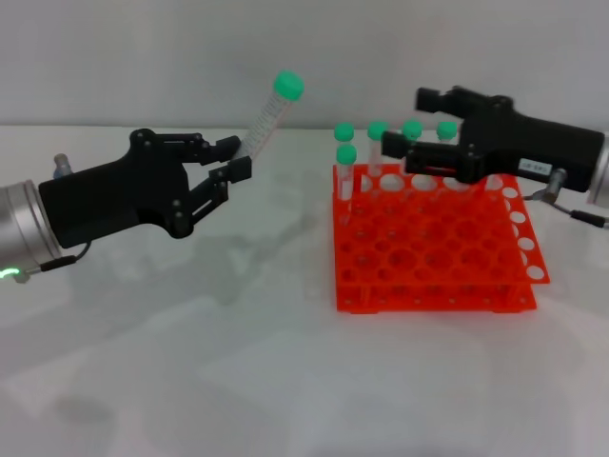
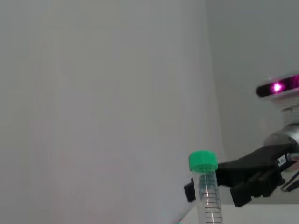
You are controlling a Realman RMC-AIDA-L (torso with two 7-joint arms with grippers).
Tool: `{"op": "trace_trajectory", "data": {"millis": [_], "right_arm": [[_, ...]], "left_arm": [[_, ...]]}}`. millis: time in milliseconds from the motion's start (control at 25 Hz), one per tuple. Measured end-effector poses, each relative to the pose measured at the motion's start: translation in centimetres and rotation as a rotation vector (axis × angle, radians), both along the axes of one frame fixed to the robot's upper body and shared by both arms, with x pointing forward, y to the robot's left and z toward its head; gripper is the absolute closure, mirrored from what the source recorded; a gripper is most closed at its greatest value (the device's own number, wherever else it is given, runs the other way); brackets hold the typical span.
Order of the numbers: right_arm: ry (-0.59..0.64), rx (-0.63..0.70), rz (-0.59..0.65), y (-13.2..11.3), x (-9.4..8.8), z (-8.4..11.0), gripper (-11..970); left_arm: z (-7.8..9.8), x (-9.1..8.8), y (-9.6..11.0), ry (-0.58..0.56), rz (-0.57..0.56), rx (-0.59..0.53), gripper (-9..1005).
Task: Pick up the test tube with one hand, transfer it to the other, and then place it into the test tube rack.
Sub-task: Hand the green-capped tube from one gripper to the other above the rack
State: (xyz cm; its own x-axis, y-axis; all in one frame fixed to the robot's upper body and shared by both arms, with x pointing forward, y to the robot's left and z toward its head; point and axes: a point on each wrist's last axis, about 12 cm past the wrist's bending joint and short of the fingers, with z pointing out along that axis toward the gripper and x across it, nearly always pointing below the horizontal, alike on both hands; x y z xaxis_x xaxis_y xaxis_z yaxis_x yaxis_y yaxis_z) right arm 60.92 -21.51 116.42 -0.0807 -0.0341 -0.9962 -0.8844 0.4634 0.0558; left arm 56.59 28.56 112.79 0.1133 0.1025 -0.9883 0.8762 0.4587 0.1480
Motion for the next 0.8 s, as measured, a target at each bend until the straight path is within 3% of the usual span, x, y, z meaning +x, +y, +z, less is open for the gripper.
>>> {"op": "trace_trajectory", "data": {"millis": [320,800], "right_arm": [[0.084,0.055,0.102,0.6,-0.6,-0.1,205],[0.080,0.098,0.191,2.1,-1.5,0.2,214]], "left_arm": [[-0.5,-0.3,-1.2,-0.017,-0.045,-0.021,805],[-1.3,-0.3,-2.4,-0.013,-0.083,-0.017,805]]}}
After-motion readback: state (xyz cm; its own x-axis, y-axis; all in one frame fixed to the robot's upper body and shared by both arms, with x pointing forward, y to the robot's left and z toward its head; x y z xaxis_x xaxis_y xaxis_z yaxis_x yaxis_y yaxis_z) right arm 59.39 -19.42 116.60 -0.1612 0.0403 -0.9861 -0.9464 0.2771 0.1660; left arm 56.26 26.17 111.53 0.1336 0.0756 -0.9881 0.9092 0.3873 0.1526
